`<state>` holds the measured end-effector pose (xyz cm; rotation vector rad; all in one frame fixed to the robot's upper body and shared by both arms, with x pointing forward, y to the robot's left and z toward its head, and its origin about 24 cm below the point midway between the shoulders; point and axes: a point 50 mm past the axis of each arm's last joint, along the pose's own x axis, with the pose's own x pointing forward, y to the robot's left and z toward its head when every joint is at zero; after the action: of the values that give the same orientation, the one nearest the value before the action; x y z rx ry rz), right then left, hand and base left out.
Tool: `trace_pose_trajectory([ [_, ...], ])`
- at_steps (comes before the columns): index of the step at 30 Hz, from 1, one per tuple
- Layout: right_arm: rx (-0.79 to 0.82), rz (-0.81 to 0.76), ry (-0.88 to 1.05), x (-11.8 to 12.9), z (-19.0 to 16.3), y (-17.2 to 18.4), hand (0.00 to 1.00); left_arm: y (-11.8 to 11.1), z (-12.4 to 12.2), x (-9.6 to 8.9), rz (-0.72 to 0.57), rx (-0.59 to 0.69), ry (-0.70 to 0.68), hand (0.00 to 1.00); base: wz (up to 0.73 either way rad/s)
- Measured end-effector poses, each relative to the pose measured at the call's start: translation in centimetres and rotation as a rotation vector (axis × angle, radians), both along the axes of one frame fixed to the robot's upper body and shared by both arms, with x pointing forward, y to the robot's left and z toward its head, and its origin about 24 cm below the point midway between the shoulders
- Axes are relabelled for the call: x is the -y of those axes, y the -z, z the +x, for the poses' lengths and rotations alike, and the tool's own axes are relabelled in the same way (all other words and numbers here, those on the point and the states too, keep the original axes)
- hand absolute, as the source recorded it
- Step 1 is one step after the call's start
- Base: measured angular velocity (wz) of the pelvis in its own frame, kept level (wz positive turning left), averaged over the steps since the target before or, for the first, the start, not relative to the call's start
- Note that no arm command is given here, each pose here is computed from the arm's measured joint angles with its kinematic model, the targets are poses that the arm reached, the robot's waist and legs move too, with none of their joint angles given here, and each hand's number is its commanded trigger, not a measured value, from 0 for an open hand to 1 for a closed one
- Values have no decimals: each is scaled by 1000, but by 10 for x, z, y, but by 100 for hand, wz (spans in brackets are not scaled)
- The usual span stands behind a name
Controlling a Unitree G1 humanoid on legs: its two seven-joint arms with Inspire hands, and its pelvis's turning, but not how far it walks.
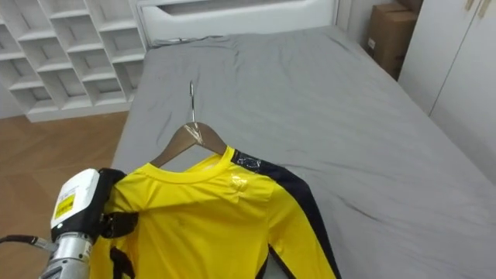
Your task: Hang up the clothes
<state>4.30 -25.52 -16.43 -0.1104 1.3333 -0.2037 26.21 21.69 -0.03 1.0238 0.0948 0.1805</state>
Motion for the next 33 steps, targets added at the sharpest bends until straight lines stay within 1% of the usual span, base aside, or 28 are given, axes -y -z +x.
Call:
trace_pose_trajectory([
  [3, -5, -1, 8, 1, -2, 0, 0, -4, 1, 1, -1, 17, 4, 100, 0],
  [16, -71, -18, -11, 2, -16, 1, 0, -5, -2, -1, 0, 38, -11, 100, 0],
  [21, -113, -88, -46, 6, -21, 1, 0, -6, -2, -2, 4, 56, -23, 100, 0],
  [27, -139, -190, -60, 15, -22, -2, 0, -10, -3, -5, 19, 115, -60, 100, 0],
  [33, -118, -330, -97, 23, -7, -7, 0, -13, -2, -10, 34, 124, -71, 100, -2],
])
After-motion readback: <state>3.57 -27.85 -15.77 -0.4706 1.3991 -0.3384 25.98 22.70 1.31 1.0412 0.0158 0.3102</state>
